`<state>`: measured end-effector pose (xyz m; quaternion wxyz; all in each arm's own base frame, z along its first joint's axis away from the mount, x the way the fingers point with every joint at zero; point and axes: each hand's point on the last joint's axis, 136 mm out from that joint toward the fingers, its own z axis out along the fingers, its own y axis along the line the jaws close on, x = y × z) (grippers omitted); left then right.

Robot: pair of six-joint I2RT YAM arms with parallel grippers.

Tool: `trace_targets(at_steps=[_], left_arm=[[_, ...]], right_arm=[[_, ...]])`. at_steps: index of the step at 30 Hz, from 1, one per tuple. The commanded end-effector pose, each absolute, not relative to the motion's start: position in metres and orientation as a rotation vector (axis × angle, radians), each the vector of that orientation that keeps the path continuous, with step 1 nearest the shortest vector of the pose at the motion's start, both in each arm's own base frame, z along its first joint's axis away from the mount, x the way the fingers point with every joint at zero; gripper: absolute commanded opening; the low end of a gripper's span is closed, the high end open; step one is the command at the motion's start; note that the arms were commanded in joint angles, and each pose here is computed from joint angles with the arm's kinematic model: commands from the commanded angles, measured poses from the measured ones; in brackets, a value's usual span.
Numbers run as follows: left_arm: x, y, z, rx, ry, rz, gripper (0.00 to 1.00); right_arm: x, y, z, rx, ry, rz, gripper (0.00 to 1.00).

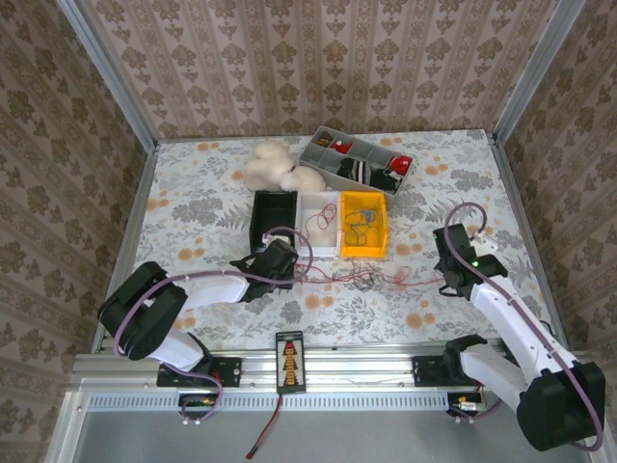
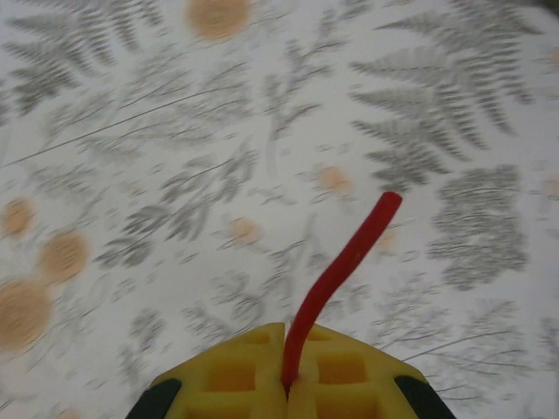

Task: Untangle the cables

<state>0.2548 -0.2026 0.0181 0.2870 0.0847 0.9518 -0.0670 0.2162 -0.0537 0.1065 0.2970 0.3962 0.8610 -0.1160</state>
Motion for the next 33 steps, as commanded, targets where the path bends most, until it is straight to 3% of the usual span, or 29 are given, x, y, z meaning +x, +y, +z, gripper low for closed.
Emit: trace_targets(at_steps=[1, 12, 23, 25, 30, 33], left_arm=[[0.229, -0.123, -0.006, 0.139, 2.681, 0.24, 0.0], [0.238, -0.091, 0.033, -0.116, 2.649, 0.282, 0.0], [0.25, -0.148, 0.044, 0.158, 2.596, 0.021, 0.0], [0.251, -0.152, 0.047, 0.172, 2.576, 0.006, 0.0], [0.25, -0.166, 0.056, 0.236, 2.527, -0.088, 0.01], [0.248, -0.168, 0.061, 0.24, 2.511, -0.112, 0.21]], right_arm=[[0.196, -0.078, 0.109, 1.124, 2.256, -0.44, 0.03], [0.197, -0.1, 0.121, 1.161, 2.236, -0.491, 0.03], [0.227, -0.062, 0.106, 0.952, 2.367, -0.266, 0.03], [0.231, -0.05, 0.101, 0.913, 2.39, -0.216, 0.07], [0.249, -0.019, 0.104, 0.769, 2.392, -0.089, 0.34], [0.257, -0.009, 0.12, 0.694, 2.35, -0.114, 0.49]])
